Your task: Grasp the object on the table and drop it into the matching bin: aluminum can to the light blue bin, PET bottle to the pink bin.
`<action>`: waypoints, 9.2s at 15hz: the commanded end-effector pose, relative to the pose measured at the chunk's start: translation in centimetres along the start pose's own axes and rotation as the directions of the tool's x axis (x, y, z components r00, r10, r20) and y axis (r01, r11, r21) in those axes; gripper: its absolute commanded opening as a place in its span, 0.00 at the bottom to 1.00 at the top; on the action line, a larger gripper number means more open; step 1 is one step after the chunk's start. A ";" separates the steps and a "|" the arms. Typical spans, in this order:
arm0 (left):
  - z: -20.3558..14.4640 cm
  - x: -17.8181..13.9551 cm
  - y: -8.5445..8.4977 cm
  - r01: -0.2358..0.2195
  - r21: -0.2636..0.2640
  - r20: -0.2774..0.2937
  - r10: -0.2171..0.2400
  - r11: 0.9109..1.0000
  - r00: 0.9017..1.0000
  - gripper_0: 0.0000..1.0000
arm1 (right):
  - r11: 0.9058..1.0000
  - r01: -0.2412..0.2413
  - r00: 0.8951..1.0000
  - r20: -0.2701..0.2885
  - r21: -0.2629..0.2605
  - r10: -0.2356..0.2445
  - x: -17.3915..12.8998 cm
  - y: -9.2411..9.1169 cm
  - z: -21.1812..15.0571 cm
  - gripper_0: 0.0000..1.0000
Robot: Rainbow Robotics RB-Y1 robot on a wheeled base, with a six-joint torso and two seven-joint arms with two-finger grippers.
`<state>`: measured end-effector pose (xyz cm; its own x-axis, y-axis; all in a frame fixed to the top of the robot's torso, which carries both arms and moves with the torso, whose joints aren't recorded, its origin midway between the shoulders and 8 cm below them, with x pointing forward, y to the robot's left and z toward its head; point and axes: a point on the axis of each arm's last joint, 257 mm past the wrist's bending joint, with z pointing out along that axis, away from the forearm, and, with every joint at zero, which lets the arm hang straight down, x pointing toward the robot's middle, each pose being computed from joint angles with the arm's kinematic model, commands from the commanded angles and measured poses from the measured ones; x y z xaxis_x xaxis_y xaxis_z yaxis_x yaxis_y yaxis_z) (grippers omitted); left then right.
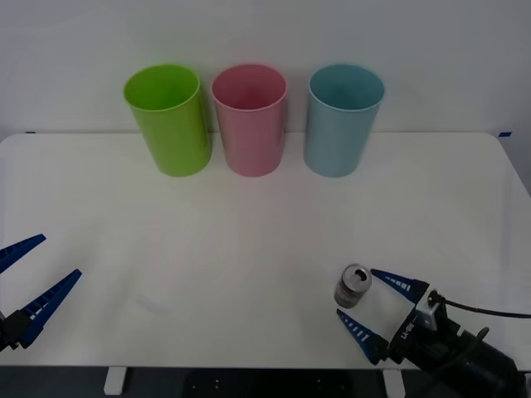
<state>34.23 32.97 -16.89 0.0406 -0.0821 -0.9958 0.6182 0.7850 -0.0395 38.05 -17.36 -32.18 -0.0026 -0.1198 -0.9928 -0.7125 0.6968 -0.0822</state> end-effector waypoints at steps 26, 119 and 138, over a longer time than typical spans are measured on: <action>0.0 0.0 0.0 0.000 0.000 0.000 0.000 1.000 1.000 1.00 | 0.999 -0.010 1.000 0.007 0.043 0.010 -0.8 -0.4 3.8 0.00; 0.0 0.0 0.0 0.000 0.000 0.000 0.000 1.000 1.000 1.00 | 0.993 0.035 0.976 0.208 0.113 -0.058 -28.1 -17.3 11.9 1.00; 0.0 0.0 0.0 0.000 0.000 0.000 0.000 1.000 1.000 1.00 | 0.983 0.182 0.982 0.050 0.024 -0.183 -16.3 -9.3 -4.7 1.00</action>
<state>34.23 32.97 -16.89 0.0406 -0.0821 -0.9958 0.6182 0.7850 -0.0395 41.92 -24.85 -14.57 0.1727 -0.2122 -0.9618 -0.6882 0.6726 -0.2720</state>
